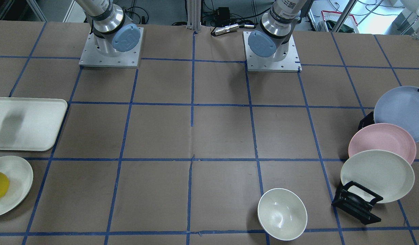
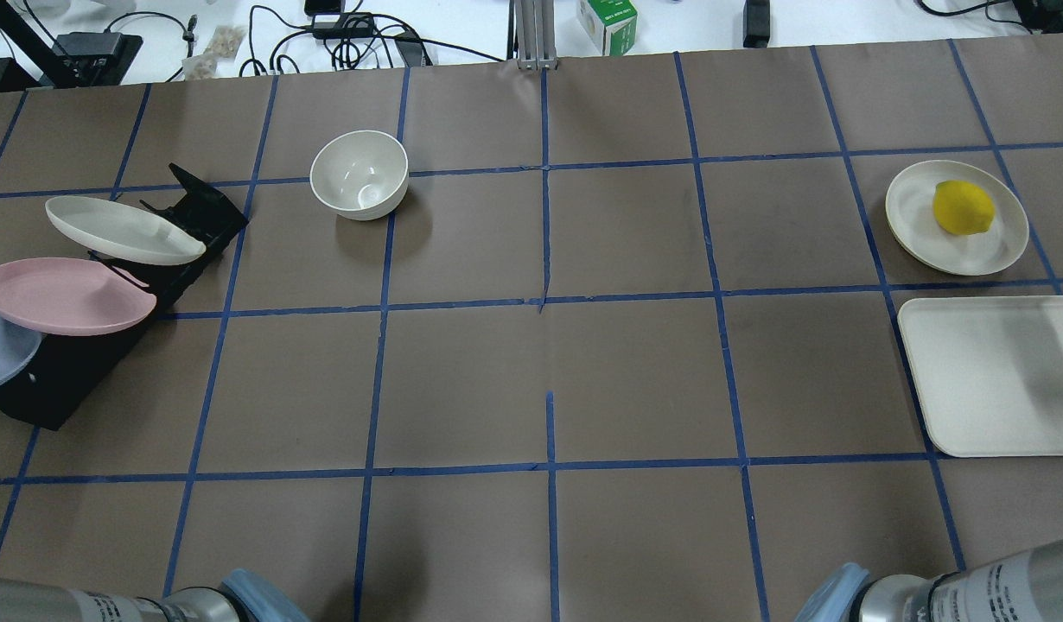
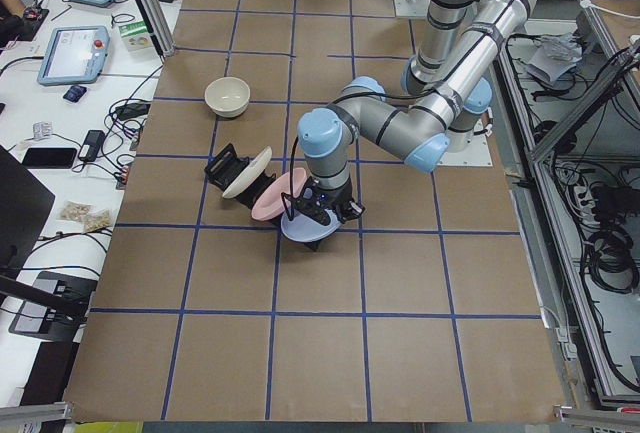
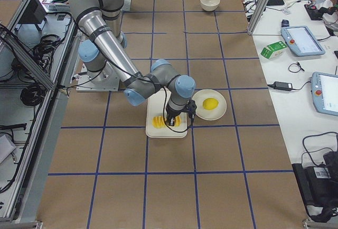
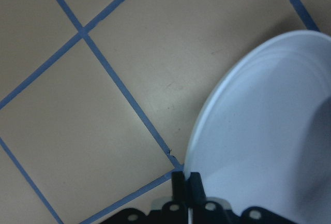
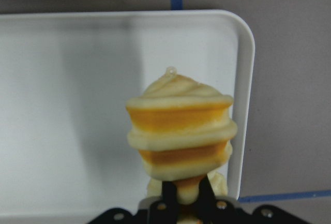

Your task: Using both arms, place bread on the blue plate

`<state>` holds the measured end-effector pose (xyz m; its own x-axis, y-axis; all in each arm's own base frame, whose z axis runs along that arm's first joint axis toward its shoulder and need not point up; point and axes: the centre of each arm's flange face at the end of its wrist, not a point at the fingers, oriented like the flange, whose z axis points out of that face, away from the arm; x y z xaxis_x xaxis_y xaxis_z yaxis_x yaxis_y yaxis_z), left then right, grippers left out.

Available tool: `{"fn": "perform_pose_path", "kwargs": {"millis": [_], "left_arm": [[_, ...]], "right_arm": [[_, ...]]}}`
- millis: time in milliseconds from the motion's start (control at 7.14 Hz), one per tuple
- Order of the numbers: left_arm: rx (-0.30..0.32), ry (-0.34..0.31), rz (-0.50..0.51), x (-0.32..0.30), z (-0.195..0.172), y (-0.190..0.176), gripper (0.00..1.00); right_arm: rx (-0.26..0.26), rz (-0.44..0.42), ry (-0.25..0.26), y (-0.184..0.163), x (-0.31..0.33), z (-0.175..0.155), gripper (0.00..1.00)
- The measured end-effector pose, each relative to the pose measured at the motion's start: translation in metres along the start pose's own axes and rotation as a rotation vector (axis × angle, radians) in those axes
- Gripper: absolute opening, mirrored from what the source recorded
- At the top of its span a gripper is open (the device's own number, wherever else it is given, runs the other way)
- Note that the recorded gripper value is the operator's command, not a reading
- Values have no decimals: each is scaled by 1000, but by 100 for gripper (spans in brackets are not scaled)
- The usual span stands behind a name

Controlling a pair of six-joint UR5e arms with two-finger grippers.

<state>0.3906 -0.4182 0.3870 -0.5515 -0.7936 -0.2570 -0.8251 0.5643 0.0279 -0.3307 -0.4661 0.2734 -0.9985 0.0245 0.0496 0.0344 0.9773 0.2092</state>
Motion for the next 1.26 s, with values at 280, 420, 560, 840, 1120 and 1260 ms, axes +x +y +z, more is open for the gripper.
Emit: {"fn": "perform_pose_path", "kwargs": {"millis": [280, 420, 560, 840, 1120, 1260], "left_arm": [[-36, -77, -9, -32, -36, 6, 0], [-71, -87, 0, -41, -52, 18, 0], [-105, -71, 19, -44, -70, 39, 0], [-125, 54, 75, -30, -98, 74, 0], [-132, 256, 237, 23, -104, 93, 0], [-142, 367, 341, 61, -103, 106, 0]], "right_arm": [[-17, 21, -9, -7, -72, -55, 0], [-12, 38, -28, -7, -120, -84, 0], [-1, 61, -47, -4, -165, -114, 0], [29, 87, -73, 1, -247, -156, 0], [56, 86, -108, 7, -315, -178, 0], [66, 85, -114, 12, -340, -185, 0]]}}
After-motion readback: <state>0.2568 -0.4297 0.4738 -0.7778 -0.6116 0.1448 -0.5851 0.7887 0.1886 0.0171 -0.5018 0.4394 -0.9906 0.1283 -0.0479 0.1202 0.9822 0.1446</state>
